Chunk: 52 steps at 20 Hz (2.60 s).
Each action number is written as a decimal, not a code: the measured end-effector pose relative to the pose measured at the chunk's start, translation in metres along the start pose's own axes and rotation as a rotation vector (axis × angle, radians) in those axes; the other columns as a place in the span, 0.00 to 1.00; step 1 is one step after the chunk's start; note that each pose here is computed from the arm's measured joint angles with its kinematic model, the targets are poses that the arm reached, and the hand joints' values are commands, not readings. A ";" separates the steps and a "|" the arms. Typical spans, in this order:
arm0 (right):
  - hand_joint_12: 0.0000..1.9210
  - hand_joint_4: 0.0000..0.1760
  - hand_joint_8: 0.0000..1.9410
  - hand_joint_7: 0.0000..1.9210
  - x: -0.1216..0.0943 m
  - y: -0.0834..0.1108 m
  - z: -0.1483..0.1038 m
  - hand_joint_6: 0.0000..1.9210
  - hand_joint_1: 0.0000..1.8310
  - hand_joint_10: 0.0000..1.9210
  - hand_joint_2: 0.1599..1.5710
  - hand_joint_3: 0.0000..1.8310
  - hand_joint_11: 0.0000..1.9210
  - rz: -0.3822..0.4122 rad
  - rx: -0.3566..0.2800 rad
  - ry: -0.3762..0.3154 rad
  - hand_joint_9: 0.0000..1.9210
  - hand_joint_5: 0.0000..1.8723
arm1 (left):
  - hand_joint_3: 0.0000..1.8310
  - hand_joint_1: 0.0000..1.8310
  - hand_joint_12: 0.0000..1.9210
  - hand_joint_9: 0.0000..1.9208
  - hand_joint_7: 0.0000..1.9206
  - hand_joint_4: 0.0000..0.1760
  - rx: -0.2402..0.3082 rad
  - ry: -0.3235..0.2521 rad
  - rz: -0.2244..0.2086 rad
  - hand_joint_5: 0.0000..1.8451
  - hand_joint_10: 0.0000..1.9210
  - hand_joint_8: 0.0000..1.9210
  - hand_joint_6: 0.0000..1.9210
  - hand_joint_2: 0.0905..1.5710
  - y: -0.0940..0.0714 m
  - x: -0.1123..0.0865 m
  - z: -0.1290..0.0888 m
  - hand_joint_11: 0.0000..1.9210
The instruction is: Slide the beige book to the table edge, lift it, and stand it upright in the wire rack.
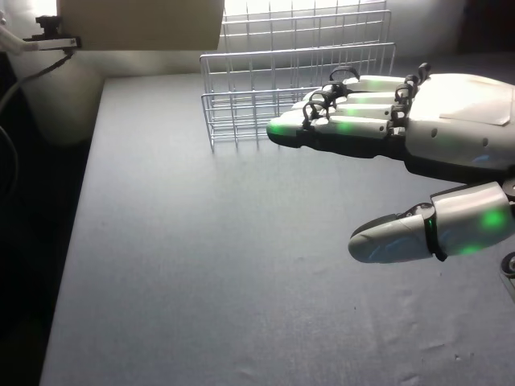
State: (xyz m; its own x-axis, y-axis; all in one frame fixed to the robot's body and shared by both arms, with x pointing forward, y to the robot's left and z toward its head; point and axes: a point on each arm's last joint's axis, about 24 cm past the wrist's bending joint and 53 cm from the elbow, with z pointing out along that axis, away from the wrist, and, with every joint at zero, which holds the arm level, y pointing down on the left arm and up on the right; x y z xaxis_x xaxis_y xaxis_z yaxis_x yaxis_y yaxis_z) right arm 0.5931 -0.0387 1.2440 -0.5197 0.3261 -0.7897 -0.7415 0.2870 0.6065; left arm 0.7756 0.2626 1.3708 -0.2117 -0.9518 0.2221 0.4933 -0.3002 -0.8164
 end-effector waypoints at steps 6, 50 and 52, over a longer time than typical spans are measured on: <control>0.21 0.00 0.00 0.06 0.000 0.000 0.000 0.00 0.05 0.00 0.72 0.00 0.00 -0.002 -0.002 -0.001 0.08 0.02 | 0.00 0.68 0.89 0.48 0.50 0.00 0.020 0.046 -0.069 0.47 0.74 0.68 0.51 0.72 0.017 0.016 0.008 0.35; 0.20 0.00 0.00 0.07 0.005 0.003 0.001 0.00 0.04 0.00 0.71 0.00 0.00 -0.029 -0.014 0.019 0.09 0.04 | 0.00 0.68 0.89 0.47 0.49 0.00 0.132 0.087 -0.297 0.47 0.76 0.69 0.51 0.72 0.084 0.038 0.003 0.35; 0.20 0.00 0.00 0.07 0.005 0.003 0.001 0.00 0.03 0.00 0.71 0.00 0.00 -0.029 -0.015 0.019 0.09 0.04 | 0.00 0.68 0.89 0.47 0.49 0.00 0.131 0.086 -0.299 0.47 0.76 0.69 0.51 0.73 0.086 0.039 0.003 0.35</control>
State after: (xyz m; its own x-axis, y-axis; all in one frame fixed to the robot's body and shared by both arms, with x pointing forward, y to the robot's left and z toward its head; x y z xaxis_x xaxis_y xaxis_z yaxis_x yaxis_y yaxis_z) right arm 0.5882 -0.0353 1.2416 -0.5062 0.3006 -0.8083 -0.7622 0.2827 0.5824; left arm 0.8120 0.1994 1.3105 -0.4313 -0.8129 0.3913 0.5018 -0.5766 -0.6448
